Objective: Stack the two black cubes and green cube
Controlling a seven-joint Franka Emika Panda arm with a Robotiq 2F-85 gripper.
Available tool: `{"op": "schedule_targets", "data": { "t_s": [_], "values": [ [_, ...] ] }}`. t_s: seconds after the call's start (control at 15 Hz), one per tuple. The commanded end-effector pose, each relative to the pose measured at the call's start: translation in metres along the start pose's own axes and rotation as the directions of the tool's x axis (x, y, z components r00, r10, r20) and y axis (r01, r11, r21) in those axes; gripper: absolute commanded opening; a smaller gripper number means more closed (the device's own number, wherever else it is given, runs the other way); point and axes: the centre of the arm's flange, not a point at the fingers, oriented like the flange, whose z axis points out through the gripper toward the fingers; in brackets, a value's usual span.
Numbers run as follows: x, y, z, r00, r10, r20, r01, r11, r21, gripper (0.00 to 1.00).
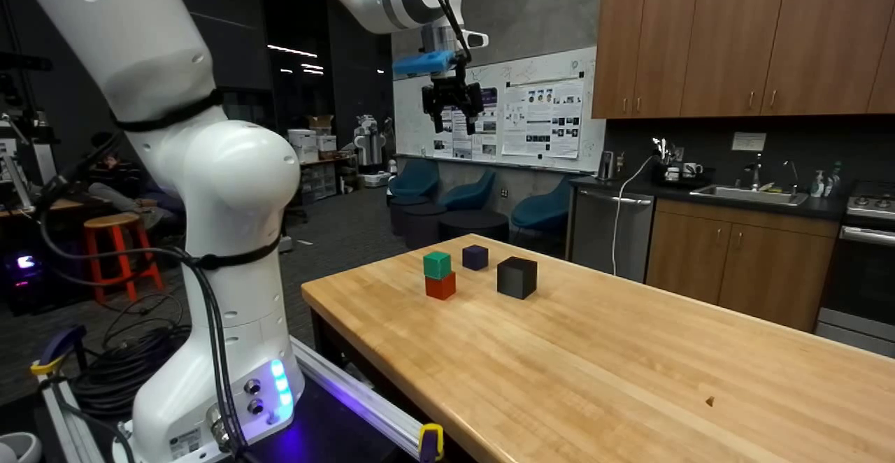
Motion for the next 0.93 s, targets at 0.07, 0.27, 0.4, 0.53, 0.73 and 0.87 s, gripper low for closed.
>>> {"op": "schedule_targets", "data": {
  "t_s": [0.07, 0.27, 0.4, 0.53, 0.73, 0.87],
  "values": [
    [0.029, 0.003, 0.028, 1.000, 0.003, -0.006, -0.003, 1.000, -0.026, 1.00],
    [0.042, 0.007, 0.056, 1.000, 0.001, -0.016, -0.002, 0.999, -0.039, 1.00],
    [0.048, 0.008, 0.078, 1.000, -0.004, -0.025, 0.003, 0.999, -0.047, 1.00],
    [0.052, 0.008, 0.099, 1.000, -0.003, -0.027, 0.001, 0.999, -0.046, 1.00],
    [0.056, 0.006, 0.129, 1.000, 0.001, -0.007, -0.001, 0.999, -0.033, 1.00],
    [0.059, 0.007, 0.147, 1.000, 0.002, 0.012, -0.001, 0.999, -0.033, 1.00]
  ]
}}
